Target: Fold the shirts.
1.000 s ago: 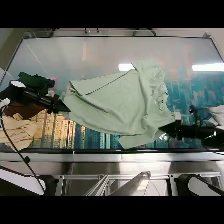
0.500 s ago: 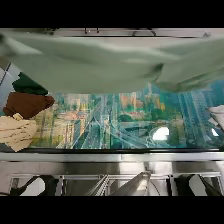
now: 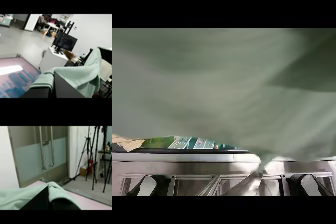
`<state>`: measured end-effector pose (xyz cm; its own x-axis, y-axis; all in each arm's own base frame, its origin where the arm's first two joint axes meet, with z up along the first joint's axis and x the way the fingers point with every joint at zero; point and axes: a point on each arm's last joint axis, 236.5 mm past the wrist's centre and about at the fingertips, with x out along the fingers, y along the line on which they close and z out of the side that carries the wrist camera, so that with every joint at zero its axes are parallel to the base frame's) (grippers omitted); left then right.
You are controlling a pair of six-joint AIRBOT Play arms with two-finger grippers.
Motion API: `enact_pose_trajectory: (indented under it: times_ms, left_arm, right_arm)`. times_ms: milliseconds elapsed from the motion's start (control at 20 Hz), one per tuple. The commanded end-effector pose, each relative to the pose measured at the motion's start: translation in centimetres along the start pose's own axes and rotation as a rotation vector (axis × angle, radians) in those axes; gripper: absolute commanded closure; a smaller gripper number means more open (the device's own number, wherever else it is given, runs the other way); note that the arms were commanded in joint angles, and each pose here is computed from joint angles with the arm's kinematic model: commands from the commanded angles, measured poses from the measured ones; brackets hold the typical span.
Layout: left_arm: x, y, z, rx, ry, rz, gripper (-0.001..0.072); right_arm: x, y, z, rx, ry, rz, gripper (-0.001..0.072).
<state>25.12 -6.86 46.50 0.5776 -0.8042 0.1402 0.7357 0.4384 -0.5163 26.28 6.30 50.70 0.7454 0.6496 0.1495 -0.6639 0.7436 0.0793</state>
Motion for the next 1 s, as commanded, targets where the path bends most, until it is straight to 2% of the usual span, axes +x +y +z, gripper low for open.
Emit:
enact_pose_trajectory:
  times_ms: [0, 100, 250, 400, 500, 700, 950]
  left_arm:
    - [1.6, 10.8, -6.4, -0.27, 0.179, 0.139, 0.0687]
    - [3.6, 16.9, -11.6, -0.405, 0.29, 0.168, 0.0687]
    - [7.1, 26.5, -19.2, -0.515, 0.404, 0.225, 0.0687]
    - [8.3, 36.1, -27.2, -0.656, 0.538, 0.304, 0.0689]
    - [9.0, 40.5, -31.1, -0.73, 0.611, 0.279, 0.0691]
    - [11.0, 46.0, -34.4, -0.81, 0.664, 0.24, 0.0692]
    - [11.9, 48.0, -32.8, -0.796, 0.649, 0.24, 0.0692]
  right_arm:
    - [2.3, -5.8, -7.3, 0.097, 0.216, -0.077, 0.0688]
    - [4.7, -9.0, -15.2, 0.225, 0.366, -0.083, 0.0687]
    - [7.3, -13.8, -28.8, 0.401, 0.551, -0.15, 0.0687]
    - [7.7, -18.3, -41.5, 0.573, 0.661, -0.244, 0.0688]
    - [7.8, -20.4, -47.4, 0.672, 0.7, -0.259, 0.0688]
    - [10.0, -23.6, -53.0, 0.81, 0.566, -0.252, 0.0688]
    - [9.4, -26.0, -53.8, 0.852, 0.507, -0.254, 0.0688]
